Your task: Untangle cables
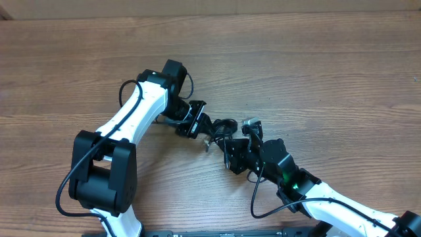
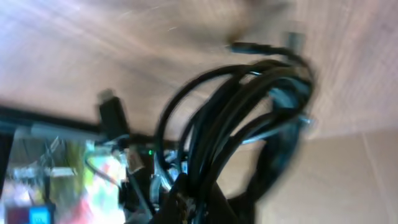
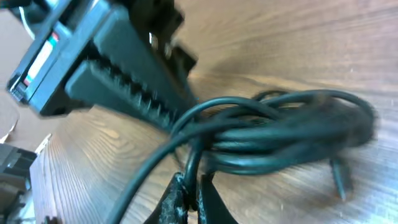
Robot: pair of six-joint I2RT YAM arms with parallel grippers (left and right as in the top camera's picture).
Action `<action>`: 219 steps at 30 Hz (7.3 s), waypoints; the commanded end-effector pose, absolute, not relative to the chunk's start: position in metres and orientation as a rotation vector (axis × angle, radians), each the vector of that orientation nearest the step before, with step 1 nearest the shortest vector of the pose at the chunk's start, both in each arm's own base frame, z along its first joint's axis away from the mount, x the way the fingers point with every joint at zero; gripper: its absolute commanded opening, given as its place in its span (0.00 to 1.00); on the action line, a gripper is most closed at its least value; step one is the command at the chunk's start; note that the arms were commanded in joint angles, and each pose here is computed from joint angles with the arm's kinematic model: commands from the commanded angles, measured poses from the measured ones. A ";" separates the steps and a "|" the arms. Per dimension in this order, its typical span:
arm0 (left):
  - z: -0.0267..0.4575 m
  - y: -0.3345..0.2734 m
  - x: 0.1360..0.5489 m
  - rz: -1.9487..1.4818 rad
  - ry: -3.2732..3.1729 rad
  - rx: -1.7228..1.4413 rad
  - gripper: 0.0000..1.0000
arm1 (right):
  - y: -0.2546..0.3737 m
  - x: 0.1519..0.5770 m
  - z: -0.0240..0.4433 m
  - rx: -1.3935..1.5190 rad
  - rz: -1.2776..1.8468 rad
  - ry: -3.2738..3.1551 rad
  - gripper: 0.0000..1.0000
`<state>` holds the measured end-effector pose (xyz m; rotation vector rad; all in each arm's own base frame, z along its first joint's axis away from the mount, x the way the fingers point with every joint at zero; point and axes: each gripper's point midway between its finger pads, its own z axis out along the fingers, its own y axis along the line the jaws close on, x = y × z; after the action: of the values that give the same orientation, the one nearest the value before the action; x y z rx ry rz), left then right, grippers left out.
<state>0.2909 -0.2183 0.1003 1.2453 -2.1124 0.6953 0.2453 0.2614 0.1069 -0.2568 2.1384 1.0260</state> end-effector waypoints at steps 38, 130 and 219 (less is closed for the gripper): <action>0.130 -0.208 0.290 0.711 -1.851 1.375 0.04 | 0.271 0.247 0.127 -0.225 1.130 2.063 0.65; 0.147 -0.233 0.348 1.547 -2.727 -0.092 0.04 | 0.174 0.324 0.155 -0.025 0.925 1.901 0.27; 0.128 -0.318 0.349 1.038 -2.570 1.188 0.04 | 0.184 0.301 0.104 0.683 1.235 2.174 0.62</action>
<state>0.3559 -0.3046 0.1094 1.0752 -2.6733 1.0099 0.2946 0.1868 0.1057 0.6645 2.1878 1.2688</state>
